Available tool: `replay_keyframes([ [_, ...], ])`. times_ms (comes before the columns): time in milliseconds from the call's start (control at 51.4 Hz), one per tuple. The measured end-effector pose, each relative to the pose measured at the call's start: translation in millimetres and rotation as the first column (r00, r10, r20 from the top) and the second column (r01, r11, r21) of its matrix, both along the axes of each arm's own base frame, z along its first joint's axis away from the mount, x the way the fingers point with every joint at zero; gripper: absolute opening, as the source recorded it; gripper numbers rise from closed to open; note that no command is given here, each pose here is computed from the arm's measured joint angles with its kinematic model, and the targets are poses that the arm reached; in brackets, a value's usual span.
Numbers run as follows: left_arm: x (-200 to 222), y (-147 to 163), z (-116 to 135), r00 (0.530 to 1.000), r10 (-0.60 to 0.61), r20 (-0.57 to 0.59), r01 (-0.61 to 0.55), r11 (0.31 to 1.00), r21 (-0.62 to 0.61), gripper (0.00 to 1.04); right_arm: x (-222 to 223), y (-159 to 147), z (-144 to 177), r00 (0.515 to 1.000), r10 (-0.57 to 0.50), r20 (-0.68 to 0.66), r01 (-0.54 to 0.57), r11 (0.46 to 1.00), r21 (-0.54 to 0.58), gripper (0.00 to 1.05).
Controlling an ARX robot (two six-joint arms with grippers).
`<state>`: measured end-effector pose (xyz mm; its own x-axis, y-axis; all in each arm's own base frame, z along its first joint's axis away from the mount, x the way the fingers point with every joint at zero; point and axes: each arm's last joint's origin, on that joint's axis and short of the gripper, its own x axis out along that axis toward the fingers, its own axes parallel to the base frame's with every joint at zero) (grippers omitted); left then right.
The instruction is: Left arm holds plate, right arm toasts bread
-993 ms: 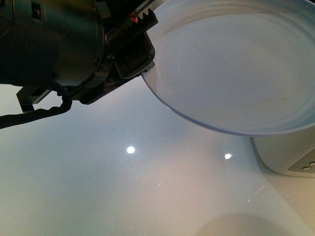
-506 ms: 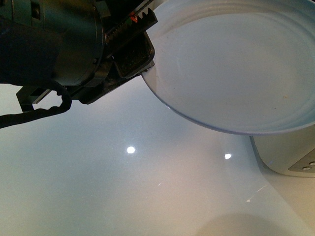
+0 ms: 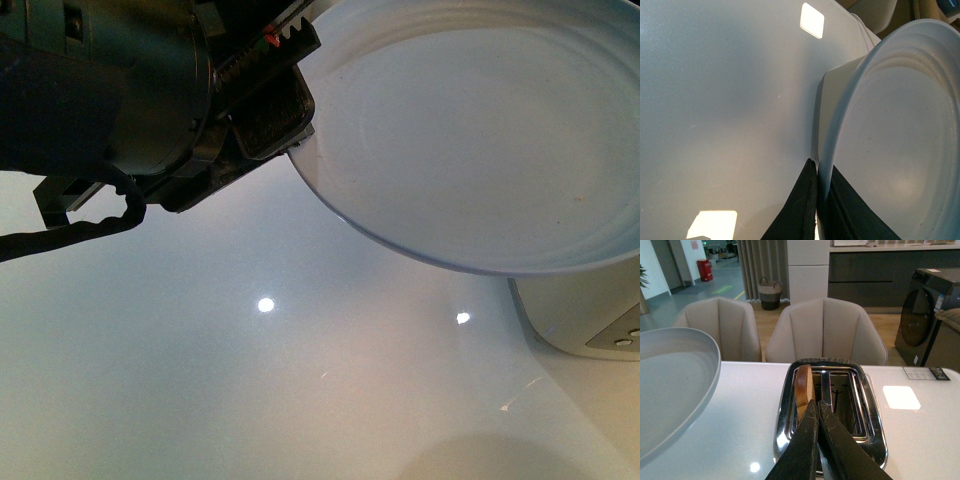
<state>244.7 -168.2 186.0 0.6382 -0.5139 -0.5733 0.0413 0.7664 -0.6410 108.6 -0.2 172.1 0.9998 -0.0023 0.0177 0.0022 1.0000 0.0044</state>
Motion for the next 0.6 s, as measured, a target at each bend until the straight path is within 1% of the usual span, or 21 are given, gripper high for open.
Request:
replay_keyframes([
  [117,0,0,0,1.0,-0.001,0.0,0.001,1.0,-0.001,0.03,-9,0,-4,1.0,-0.002,-0.031,0.002,1.0,-0.001,0.02],
  [175,0,0,0,1.0,0.001,0.0,-0.001,1.0,0.001,0.03,-11,0,-3,1.0,0.0,-0.007,0.0,1.0,-0.001,0.02],
  [350,0,0,0,1.0,0.0,0.0,0.0,1.0,0.0,0.03,-12,0,-3,1.0,0.0,-0.005,0.0,1.0,-0.002,0.02],
  [448,0,0,0,1.0,-0.001,0.0,0.001,1.0,-0.001,0.03,-12,0,-3,1.0,0.0,-0.004,0.0,1.0,-0.002,0.22],
  [467,0,0,0,1.0,-0.001,0.0,0.001,1.0,-0.001,0.03,-12,0,-3,1.0,0.0,-0.004,0.0,1.0,-0.002,0.23],
  [487,0,0,0,1.0,0.0,0.0,0.0,1.0,0.0,0.03,-12,0,-3,1.0,0.0,-0.004,0.0,1.0,-0.002,0.29],
  [506,0,0,0,1.0,0.001,0.001,-0.001,1.0,0.0,0.03,-12,0,-3,1.0,0.0,-0.004,0.0,1.0,-0.002,0.31],
  [525,0,0,0,1.0,0.001,0.0,-0.001,1.0,0.0,0.03,-12,0,-3,1.0,0.0,-0.004,0.0,1.0,-0.002,0.37],
  [545,0,0,0,1.0,0.001,0.0,-0.001,1.0,0.0,0.03,-12,0,-3,1.0,0.0,-0.004,0.0,1.0,-0.002,0.38],
  [584,0,0,0,1.0,0.0,0.0,0.0,1.0,0.0,0.03,-12,0,-3,1.0,0.0,-0.004,0.0,1.0,-0.002,0.47],
  [603,0,0,0,1.0,0.0,0.0,0.0,1.0,0.0,0.03,-12,0,-3,1.0,0.0,-0.004,0.0,1.0,-0.002,0.53],
])
